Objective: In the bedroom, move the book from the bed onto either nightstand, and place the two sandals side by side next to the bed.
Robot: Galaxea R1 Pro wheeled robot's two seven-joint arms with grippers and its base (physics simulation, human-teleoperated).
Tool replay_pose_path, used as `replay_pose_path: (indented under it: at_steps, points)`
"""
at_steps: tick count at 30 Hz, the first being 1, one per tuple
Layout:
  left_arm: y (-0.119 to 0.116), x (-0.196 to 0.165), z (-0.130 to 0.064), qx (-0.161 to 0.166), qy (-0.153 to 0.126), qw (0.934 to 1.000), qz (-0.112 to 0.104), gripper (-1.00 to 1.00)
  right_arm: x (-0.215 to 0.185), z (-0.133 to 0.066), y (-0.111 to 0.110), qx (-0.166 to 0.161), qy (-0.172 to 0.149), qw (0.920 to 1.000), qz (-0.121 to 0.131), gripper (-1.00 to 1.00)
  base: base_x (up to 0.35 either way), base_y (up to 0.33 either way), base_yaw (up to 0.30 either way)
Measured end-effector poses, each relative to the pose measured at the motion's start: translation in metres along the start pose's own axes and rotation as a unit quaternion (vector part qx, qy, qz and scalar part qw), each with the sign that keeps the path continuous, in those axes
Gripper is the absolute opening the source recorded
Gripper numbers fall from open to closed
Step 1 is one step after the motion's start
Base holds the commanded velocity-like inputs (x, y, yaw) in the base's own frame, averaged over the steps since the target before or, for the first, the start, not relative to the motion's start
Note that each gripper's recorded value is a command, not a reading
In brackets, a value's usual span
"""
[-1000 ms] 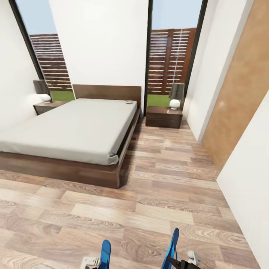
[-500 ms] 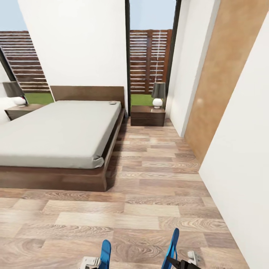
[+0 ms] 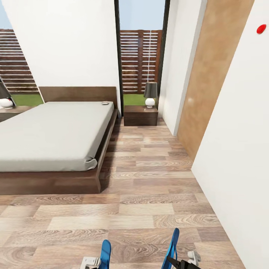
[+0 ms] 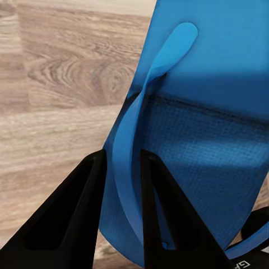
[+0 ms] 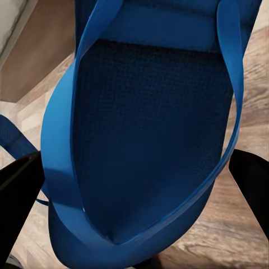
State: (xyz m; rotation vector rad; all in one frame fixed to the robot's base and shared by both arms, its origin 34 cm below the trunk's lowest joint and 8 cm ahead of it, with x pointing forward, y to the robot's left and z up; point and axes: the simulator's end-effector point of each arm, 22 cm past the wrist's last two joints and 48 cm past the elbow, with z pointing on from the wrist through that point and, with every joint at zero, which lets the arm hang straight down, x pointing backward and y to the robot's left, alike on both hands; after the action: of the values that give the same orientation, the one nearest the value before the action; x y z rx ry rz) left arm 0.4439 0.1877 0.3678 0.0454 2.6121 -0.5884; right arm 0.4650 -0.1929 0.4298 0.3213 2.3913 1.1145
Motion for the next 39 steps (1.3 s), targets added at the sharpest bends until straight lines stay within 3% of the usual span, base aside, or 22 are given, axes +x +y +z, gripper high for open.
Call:
replay_pose_path:
  at_steps: [39]
  points:
    - [-0.0017,-0.0088,-0.0023,0.001,-0.009,0.9999,0.004,-1.00,-0.0064,-0.0011,0.0052,-0.004,-0.006,1.0000,-0.006,-1.00,0.000,0.000,0.000]
